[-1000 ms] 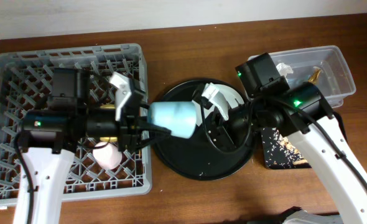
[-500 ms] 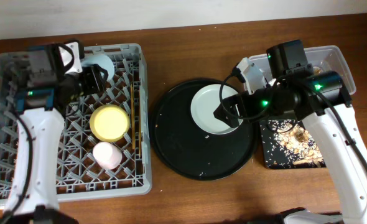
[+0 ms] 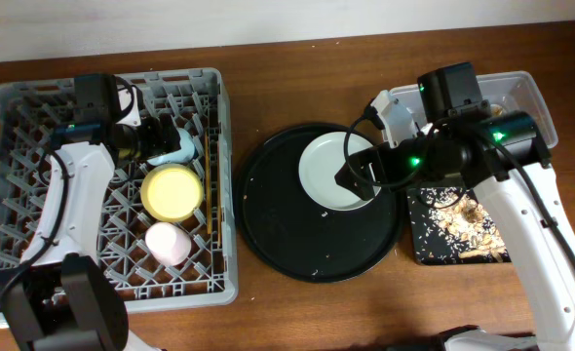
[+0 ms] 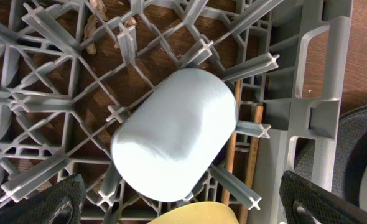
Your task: Sort waste into correct bins and load items into the dishwasher rack
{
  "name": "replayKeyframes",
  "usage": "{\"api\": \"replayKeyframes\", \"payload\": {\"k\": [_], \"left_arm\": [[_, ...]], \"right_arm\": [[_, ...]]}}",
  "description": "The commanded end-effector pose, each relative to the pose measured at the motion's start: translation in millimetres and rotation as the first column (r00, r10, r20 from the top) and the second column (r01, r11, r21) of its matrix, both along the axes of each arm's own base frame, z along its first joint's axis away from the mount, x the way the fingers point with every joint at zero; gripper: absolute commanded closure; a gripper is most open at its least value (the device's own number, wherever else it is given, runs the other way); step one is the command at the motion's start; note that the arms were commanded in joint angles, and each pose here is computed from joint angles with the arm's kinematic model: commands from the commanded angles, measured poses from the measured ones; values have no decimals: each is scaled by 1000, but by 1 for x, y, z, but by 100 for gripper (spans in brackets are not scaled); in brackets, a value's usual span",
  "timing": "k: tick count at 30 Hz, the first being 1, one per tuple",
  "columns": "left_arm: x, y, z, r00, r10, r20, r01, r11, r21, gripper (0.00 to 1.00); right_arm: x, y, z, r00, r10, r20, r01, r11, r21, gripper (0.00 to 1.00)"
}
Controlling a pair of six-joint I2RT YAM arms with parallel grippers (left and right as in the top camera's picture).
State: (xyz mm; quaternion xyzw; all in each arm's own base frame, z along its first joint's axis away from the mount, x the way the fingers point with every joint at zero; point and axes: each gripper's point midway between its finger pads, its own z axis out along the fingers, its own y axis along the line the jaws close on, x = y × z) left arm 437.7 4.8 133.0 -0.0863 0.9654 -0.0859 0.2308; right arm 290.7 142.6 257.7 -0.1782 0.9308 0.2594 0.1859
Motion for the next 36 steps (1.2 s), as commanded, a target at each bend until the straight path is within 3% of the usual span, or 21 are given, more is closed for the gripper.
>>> {"api": "replayKeyframes", "payload": {"k": [1, 2, 4, 6, 7, 9, 10, 12, 15, 17, 18, 20, 22, 23, 25, 27, 29, 33, 36], "left_arm": [[5, -2, 6, 1000, -4, 15, 4, 1000, -8, 4], [7, -4, 19, 999, -9, 46, 10, 1000, -16, 18], [2, -12, 67, 988, -30, 152, 37, 998, -45, 64], [-19, -14, 105, 978, -13, 208, 24, 998, -53, 91], [-37, -15, 115, 980, -12, 197, 23, 998, -54, 95], [-82, -22, 115, 996, -23, 90, 30, 996, -85, 98], [-99, -41, 112, 997, -71, 33, 76, 982, -174, 100], [-112, -90, 115, 967, -252, 47, 255, 930, -264, 100], [-135, -166, 101, 890, -455, 25, 449, 865, -223, 100], [-135, -216, 97, 859, -508, 64, 510, 837, -196, 99], [-130, -243, 94, 841, -531, 104, 541, 826, -161, 99], [-119, -309, 71, 782, -598, 176, 616, 784, -75, 99], [-109, -366, 38, 727, -647, 231, 675, 735, -64, 100], [-103, -377, 14, 740, -638, 213, 658, 752, -34, 100], [-93, -358, -57, 796, -602, 61, 593, 796, 121, 100], [-100, -337, -97, 808, -585, -73, 588, 793, 156, 100], [-103, -323, -114, 813, -565, -140, 582, 791, 189, 100], [-105, -269, -126, 842, -469, -267, 539, 754, 375, 100], [-112, -224, -126, 841, -381, -385, 525, 747, 407, 100]], "right_arm": [[1, -2, -5, 1000, -11, -14, 11, 1000, -10, 1], [1, -2, -5, 1000, -11, -14, 11, 1000, -10, 2], [1, -2, -5, 1000, -11, -14, 11, 1000, -10, 1], [1, -2, -5, 1000, -11, -14, 11, 1000, -10, 1], [1, -2, -5, 1000, -11, -14, 11, 1000, -10, 1], [1, -2, -5, 1000, -11, -14, 11, 1000, -10, 1], [1, -2, -5, 1000, -11, -14, 11, 1000, -11, 1], [1, -2, -5, 1000, -11, -14, 11, 1000, -10, 1], [2, -3, -5, 1000, -13, -11, 13, 1000, -15, 1], [28, -30, 20, 985, -168, 46, 167, 986, 28, 1], [41, -63, 37, 953, -294, 67, 292, 955, 51, 2], [46, -163, 48, 825, -561, 73, 559, 828, 52, 1], [36, -216, 41, 724, -688, 44, 688, 726, 29, 1], [31, -235, 39, 683, -730, 39, 729, 684, 28, 1], [25, -256, 38, 634, -772, 36, 772, 635, 27, 1], [25, -256, 38, 635, -772, 36, 772, 636, 27, 1], [25, -256, 38, 634, -772, 36, 772, 635, 27, 1], [25, -256, 38, 634, -772, 36, 772, 635, 27, 1], [25, -256, 38, 634, -772, 36, 772, 635, 27, 1]]}}
